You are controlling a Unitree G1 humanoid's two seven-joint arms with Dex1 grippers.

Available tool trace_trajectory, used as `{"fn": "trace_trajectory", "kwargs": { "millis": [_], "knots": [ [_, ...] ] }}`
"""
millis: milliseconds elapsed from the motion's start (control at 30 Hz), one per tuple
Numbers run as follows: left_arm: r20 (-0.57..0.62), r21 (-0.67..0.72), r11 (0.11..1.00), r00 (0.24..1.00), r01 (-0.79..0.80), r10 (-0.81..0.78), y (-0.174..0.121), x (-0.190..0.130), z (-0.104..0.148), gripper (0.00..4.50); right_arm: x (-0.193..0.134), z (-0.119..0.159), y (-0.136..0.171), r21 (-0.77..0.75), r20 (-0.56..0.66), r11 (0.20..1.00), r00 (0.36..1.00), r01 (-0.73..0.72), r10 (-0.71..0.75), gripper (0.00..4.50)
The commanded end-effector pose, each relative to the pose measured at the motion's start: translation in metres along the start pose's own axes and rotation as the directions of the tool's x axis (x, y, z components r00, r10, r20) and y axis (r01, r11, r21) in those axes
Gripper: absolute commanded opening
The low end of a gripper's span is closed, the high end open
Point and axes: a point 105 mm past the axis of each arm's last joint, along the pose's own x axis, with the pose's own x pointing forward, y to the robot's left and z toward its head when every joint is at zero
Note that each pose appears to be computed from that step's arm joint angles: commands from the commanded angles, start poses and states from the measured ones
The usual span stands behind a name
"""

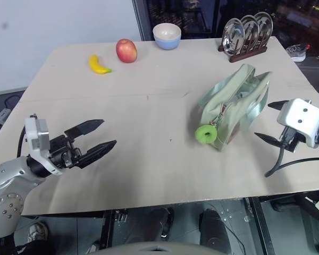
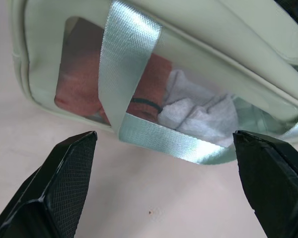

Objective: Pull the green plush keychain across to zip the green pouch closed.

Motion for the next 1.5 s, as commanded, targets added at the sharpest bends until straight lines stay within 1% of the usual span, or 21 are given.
{"fn": "trace_trajectory", "kwargs": {
  "millis": [33, 133, 233, 400, 500, 600, 633, 700, 767, 833, 867, 933, 967, 1100, 1233, 1300, 1367, 1433, 1467, 1500],
  "knots": [
    [0.005, 0.064, 0.992, 0.994, 0.111, -0.112, -0.014, 0.006, 0.012, 4.44, -0.007, 0.021, -0.026, -0.187, 0.012, 0.982, 0.999, 0.033, -0.031, 4.45],
    [-0.003, 0.075, 0.987, 0.99, 0.142, -0.143, -0.018, 0.009, 0.011, 4.44, -0.003, 0.037, -0.037, -0.296, 0.049, 0.955, 0.999, 0.023, -0.009, 4.45],
    [-0.002, 0.075, 0.986, 0.989, 0.148, -0.148, -0.019, 0.009, 0.01, 4.44, 0.003, 0.046, -0.044, -0.415, 0.052, 0.91, 0.999, 0.007, 0.016, 4.45],
    [0.005, 0.084, 0.987, 0.991, 0.135, -0.136, -0.017, 0.01, 0.009, 4.44, 0.02, 0.043, -0.046, -0.601, 0.003, 0.796, 0.996, -0.067, 0.086, 4.45],
    [0.013, 0.09, 0.988, 0.992, 0.125, -0.127, -0.016, 0.01, 0.01, 4.44, 0.026, 0.04, -0.047, -0.659, -0.016, 0.745, 0.993, -0.1, 0.119, 4.45],
    [0.029, 0.091, 0.986, 0.99, 0.137, -0.14, -0.021, 0.009, 0.013, 4.44, 0.029, 0.04, -0.05, -0.684, -0.014, 0.722, 0.991, -0.106, 0.132, 4.45],
    [0.032, 0.091, 0.984, 0.987, 0.154, -0.157, -0.024, 0.008, 0.014, 4.49, 0.029, 0.04, -0.051, -0.688, -0.014, 0.717, 0.99, -0.109, 0.137, 4.23],
    [0.037, 0.078, 0.978, 0.98, 0.191, -0.195, -0.03, 0.007, 0.016, 4.5, 0.031, 0.041, -0.052, -0.69, -0.007, 0.715, 0.989, -0.111, 0.147, 3.6],
    [0.029, 0.054, 0.97, 0.971, 0.235, -0.237, -0.038, 0.006, 0.015, 4.5, 0.032, 0.042, -0.053, -0.693, 0.001, 0.712, 0.988, -0.111, 0.155, 2.69],
    [0.013, 0.051, 0.966, 0.967, 0.254, -0.255, -0.04, 0.005, 0.013, 4.5, 0.033, 0.044, -0.054, -0.696, 0.005, 0.709, 0.987, -0.111, 0.159, 1.57],
    [0.009, 0.051, 0.966, 0.967, 0.254, -0.254, -0.04, 0.005, 0.012, 4.5, 0.033, 0.045, -0.055, -0.695, 0.008, 0.71, 0.987, -0.111, 0.162, 1.15],
    [0.007, 0.053, 0.967, 0.968, 0.25, -0.25, -0.038, 0.005, 0.01, 4.5, 0.033, 0.049, -0.056, -0.69, 0.016, 0.715, 0.986, -0.111, 0.167, 0.08],
    [0.007, 0.056, 0.967, 0.969, 0.248, -0.249, -0.037, 0.005, 0.01, 4.5, 0.033, 0.051, -0.057, -0.685, 0.022, 0.72, 0.985, -0.109, 0.17, 0.03],
    [0.017, 0.063, 0.97, 0.972, 0.234, -0.235, -0.035, 0.009, 0.008, 4.5, 0.039, 0.07, -0.052, -0.602, 0.101, 0.791, 0.972, -0.111, 0.213, 0.03],
    [0.042, 0.071, 0.978, 0.979, 0.194, -0.197, -0.028, 0.013, 0.009, 4.5, 0.052, 0.083, -0.062, -0.49, 0.126, 0.871, 0.985, -0.039, 0.115, 0.03],
    [0.051, 0.073, 0.982, 0.983, 0.175, -0.179, -0.025, 0.014, 0.009, 4.5, 0.059, 0.089, -0.065, -0.384, 0.128, 0.923, 0.988, -0.034, 0.09, 0.03],
    [0.061, 0.071, 0.986, 0.986, 0.15, -0.154, -0.021, 0.015, 0.009, 4.5, 0.071, 0.106, -0.073, -0.239, 0.164, 0.971, 0.986, 0.024, 0.016, 0.03],
    [0.064, 0.075, 0.991, 0.991, 0.111, -0.116, -0.015, 0.015, 0.009, 4.5, 0.088, 0.119, -0.075, -0.079, 0.158, 0.996, 0.987, 0.038, -0.025, 0.03],
    [0.062, 0.08, 0.993, 0.994, 0.087, -0.092, -0.012, 0.015, 0.008, 4.5, 0.097, 0.126, -0.071, -0.015, 0.155, 1.0, 0.988, 0.02, -0.018, 0.03],
    [0.057, 0.091, 0.994, 0.996, 0.065, -0.07, -0.009, 0.016, 0.007, 4.5, 0.106, 0.131, -0.068, 0.003, 0.133, 1.0, 0.991, 0.029, -0.029, 0.03]
  ]
}}
